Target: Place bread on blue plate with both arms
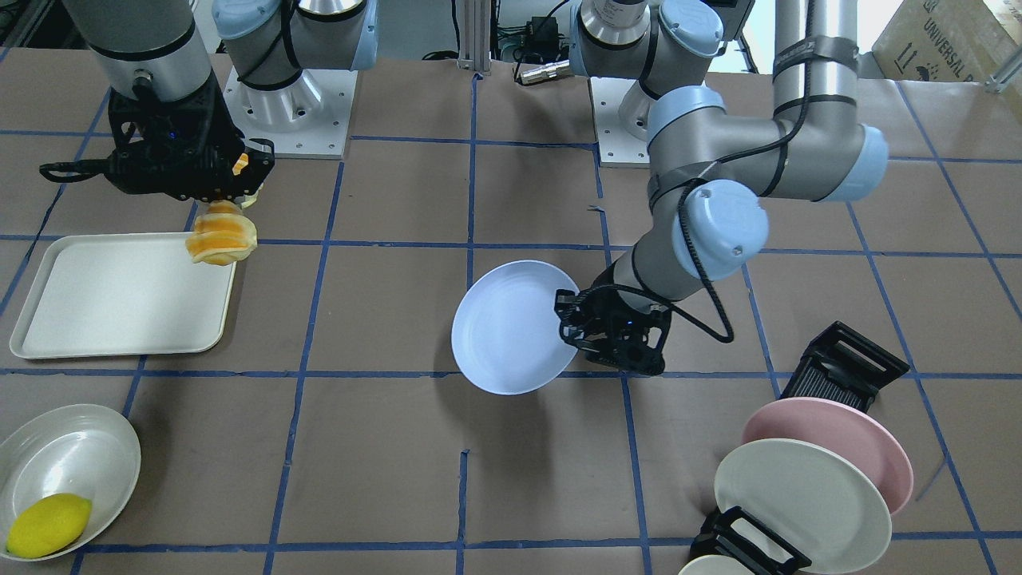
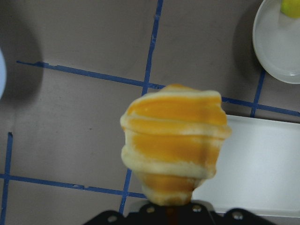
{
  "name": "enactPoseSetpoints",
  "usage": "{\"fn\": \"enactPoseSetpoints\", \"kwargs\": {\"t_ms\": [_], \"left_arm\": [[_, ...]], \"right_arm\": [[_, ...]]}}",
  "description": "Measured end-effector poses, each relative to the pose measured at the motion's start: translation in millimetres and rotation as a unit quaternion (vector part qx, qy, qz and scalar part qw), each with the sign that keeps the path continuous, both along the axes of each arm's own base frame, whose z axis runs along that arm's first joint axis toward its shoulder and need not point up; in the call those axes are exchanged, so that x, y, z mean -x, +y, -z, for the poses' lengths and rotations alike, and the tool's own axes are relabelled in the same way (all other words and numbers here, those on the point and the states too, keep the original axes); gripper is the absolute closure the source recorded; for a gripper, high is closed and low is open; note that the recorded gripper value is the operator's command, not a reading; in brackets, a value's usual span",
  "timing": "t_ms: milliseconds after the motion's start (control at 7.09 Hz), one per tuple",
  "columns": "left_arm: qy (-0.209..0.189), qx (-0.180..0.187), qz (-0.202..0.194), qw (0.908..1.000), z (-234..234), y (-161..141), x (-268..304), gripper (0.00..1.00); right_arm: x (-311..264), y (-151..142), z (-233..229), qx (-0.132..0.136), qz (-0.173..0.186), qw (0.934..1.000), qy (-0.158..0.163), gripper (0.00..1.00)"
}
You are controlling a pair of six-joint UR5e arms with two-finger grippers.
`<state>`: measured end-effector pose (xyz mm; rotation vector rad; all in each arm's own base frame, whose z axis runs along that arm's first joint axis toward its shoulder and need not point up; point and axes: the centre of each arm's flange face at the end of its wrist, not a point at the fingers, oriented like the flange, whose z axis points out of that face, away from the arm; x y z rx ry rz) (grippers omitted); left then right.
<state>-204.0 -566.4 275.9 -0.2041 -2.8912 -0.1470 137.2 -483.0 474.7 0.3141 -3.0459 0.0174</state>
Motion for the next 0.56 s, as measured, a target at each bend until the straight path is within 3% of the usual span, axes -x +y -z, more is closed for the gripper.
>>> {"fn": "enactPoseSetpoints", "kwargs": {"t_ms": [141,282,423,564], "left_arm": [[0.000,0.015,-0.001,0.9999,16.3,-2.8,25.7,0.81],[0.001,0.020,-0.001,0.9998,28.4,-3.9,38.2,0.26],[0.001,0.022,-0.003,0.9997,34.6,-5.0,42.1,0.05],[0.003,0.032,-0.007,0.9995,32.6,-9.5,38.9,0.00]], "right_arm": [[-7.2,-0.2,2.3,0.000,-0.002,1.0000,-0.003,0.96],[-10.3,-4.2,8.5,-0.004,-0.001,1.0000,-0.004,0.96],[-12.0,-11.6,18.1,-0.008,0.003,1.0000,-0.004,0.96],[-16.2,-21.6,30.2,-0.007,0.003,0.9999,-0.007,0.96]]}}
